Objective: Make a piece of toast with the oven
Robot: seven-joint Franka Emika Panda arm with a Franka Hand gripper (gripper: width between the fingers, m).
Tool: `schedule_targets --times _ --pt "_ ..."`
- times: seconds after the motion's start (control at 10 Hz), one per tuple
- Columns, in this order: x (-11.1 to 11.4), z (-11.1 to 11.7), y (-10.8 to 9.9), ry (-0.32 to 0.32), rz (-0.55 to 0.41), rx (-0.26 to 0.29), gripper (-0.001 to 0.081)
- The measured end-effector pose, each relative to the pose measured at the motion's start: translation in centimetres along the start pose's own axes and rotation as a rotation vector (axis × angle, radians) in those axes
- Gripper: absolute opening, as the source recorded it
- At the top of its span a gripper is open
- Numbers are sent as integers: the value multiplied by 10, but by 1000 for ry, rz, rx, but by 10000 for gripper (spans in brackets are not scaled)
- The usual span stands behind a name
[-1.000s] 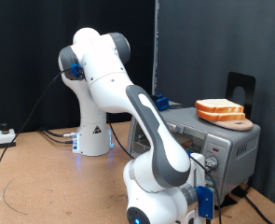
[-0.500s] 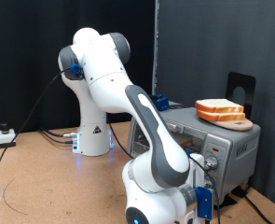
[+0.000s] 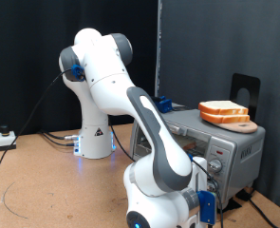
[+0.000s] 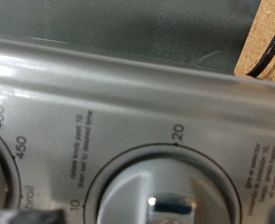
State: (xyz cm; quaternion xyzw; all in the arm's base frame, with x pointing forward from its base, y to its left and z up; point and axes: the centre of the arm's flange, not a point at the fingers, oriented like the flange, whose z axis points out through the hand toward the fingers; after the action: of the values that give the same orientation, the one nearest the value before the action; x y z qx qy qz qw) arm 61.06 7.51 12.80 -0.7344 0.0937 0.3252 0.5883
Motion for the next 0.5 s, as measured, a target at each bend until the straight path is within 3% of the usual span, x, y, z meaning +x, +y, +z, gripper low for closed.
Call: schedule_targets --times 0.1,0.2,0.3,0.4,0.5 --pt "0 1 0 -2 0 0 357" --pt "0 1 0 -3 -1 0 357" --pt "0 2 -1 -5 -1 1 220" --pt "0 1 0 -4 0 0 220" --pt "0 1 0 -4 0 0 97"
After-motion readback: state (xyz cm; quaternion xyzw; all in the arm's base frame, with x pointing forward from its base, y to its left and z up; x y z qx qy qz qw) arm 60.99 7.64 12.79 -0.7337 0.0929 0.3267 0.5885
